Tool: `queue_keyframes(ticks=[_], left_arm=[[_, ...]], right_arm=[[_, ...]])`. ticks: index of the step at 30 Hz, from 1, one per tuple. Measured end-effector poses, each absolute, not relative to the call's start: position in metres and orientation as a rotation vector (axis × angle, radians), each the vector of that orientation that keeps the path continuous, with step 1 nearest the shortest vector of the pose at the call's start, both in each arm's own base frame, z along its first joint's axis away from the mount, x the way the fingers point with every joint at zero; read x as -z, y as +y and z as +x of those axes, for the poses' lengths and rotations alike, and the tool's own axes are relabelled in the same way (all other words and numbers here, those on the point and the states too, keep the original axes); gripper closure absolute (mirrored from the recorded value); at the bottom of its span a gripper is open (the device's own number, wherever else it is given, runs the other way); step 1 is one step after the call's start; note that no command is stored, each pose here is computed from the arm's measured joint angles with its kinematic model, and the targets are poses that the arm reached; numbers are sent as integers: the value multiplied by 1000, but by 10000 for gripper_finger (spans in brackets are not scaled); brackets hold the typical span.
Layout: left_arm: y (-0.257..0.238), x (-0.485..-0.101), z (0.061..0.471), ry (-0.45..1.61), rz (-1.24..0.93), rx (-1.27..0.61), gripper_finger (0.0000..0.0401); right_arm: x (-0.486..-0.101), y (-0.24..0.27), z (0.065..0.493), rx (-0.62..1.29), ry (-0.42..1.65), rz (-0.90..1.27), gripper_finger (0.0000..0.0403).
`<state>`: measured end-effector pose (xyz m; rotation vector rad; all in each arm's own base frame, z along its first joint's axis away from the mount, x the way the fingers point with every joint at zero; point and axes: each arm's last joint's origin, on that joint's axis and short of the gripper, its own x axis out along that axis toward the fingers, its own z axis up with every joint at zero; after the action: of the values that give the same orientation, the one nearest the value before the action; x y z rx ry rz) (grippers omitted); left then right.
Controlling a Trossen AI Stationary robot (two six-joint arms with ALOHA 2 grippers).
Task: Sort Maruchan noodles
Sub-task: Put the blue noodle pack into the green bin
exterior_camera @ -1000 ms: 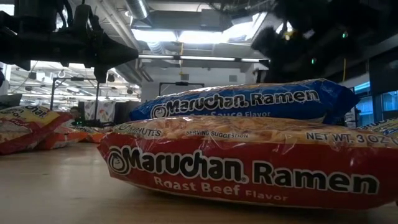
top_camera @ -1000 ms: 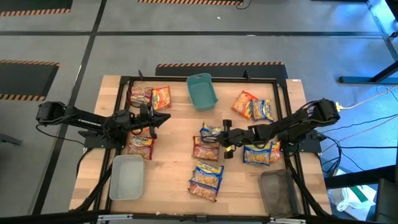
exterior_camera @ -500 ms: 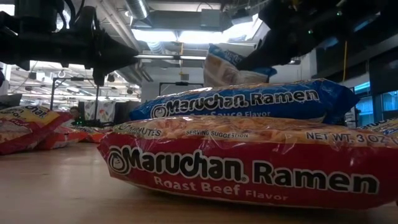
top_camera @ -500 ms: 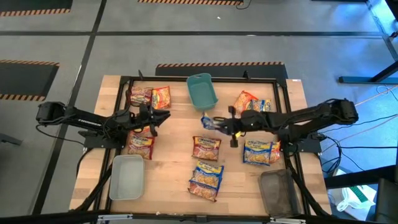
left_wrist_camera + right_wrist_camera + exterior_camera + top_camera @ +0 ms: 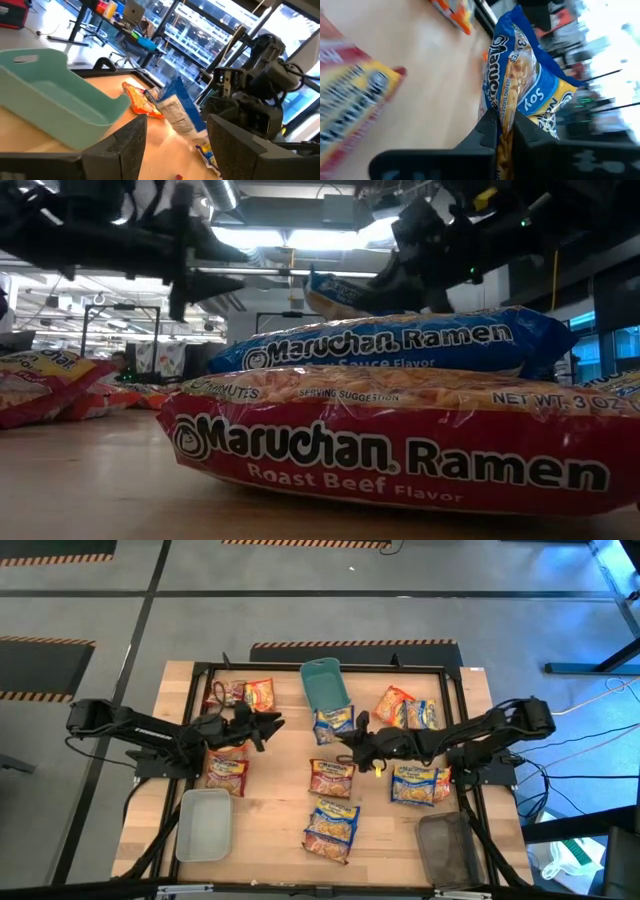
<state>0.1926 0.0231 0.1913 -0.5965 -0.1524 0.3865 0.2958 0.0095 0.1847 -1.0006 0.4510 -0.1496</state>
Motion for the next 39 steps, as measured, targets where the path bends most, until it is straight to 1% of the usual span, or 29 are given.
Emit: queue_keyframes(ticks=[4, 11, 18, 25, 32, 37, 39], left_arm=[[23, -199, 210, -141, -597, -357, 200], [22, -205, 238, -111, -595, -340, 201], [23, -198, 265, -70, -624, -354, 201], [24, -198, 289, -54, -660, -332, 201], [29, -191, 295, -42, -687, -354, 202], [30, -197, 294, -56, -688, -336, 202], [30, -199, 293, -62, -686, -333, 202]], right_arm=[[-181, 11, 300, 210, 458, -1091, 393], [-180, 13, 301, 206, 462, -1111, 398], [-182, 14, 301, 189, 434, -1117, 394], [-181, 13, 301, 174, 453, -1194, 396], [-181, 22, 300, 175, 481, -1293, 399], [-182, 22, 298, 298, 553, -1309, 395], [-183, 23, 297, 321, 568, -1317, 394]])
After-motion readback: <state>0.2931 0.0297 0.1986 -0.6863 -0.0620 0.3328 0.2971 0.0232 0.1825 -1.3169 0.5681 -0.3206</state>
